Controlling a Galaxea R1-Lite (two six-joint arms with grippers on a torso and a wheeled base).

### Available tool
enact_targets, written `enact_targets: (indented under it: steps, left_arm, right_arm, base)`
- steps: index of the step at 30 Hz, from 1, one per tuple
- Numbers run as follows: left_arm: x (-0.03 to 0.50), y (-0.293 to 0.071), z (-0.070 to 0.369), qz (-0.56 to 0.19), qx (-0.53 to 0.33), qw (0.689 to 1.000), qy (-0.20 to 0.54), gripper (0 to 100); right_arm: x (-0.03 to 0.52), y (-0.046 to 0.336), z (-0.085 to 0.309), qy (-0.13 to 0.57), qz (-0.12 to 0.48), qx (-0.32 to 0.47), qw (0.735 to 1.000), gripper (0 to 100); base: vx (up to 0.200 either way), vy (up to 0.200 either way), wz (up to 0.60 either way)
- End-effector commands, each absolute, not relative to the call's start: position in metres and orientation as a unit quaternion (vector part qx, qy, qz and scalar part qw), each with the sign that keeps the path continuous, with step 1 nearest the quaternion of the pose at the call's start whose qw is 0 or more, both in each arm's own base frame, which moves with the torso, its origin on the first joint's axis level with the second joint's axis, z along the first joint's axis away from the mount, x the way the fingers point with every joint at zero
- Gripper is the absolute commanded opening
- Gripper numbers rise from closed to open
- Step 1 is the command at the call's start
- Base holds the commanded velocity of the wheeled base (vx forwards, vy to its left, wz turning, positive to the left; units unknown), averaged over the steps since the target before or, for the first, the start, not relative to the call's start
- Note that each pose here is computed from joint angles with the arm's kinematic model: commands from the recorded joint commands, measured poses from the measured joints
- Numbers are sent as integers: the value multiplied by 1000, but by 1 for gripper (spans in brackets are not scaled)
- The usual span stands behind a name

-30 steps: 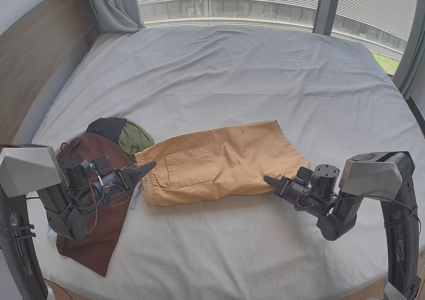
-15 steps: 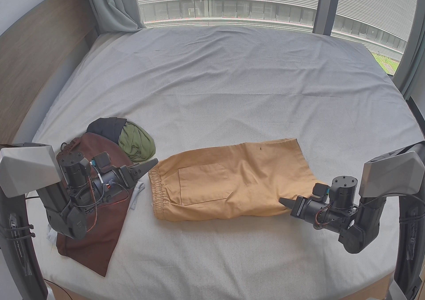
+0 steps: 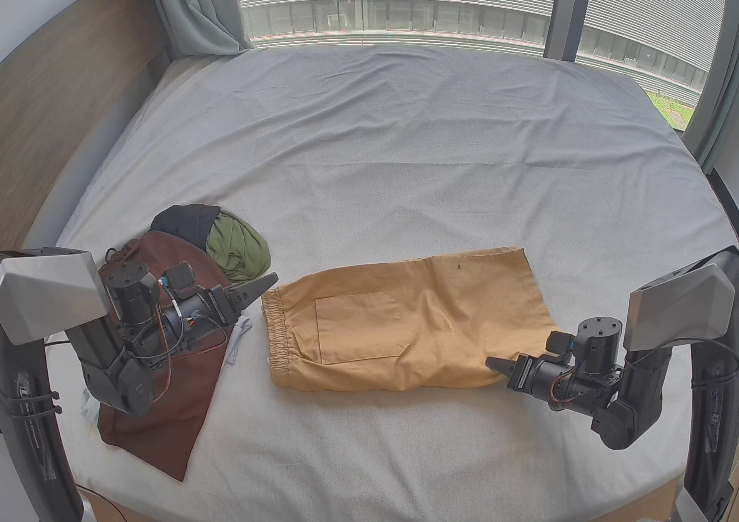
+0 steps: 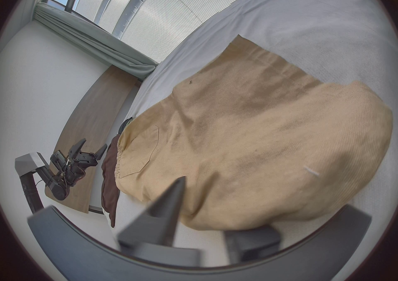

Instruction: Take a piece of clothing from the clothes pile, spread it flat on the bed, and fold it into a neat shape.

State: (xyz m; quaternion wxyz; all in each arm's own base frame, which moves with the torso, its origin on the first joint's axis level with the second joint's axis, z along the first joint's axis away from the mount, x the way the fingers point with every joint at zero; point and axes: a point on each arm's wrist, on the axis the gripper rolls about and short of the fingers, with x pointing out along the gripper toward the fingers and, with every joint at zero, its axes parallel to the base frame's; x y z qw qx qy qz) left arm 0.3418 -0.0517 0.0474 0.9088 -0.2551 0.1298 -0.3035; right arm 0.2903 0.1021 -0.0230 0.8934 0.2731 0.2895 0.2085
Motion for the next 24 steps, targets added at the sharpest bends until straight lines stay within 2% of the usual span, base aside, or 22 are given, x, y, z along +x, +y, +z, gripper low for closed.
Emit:
enact_targets:
  steps: [1, 6, 12, 24]
  left_arm:
    - [341, -52, 46, -303, -254, 909, 132, 100]
    - [341, -51, 49, -304, -249, 911, 126, 100]
    - [343, -51, 50, -302, -247, 913, 120, 100]
    - [341, -50, 57, -301, -246, 915, 113, 100]
  right_arm:
    - [288, 103, -32, 304, 204, 272, 890, 100]
    - [269, 99, -33, 334, 200, 262, 883, 100]
    - [248, 96, -25, 353, 223, 232, 879, 100]
    - [235, 101, 33, 275, 294, 243, 883, 100]
  base:
    - [0, 0, 0]
    - [0, 0, 0]
    - [0, 0, 0]
    - [0, 0, 0]
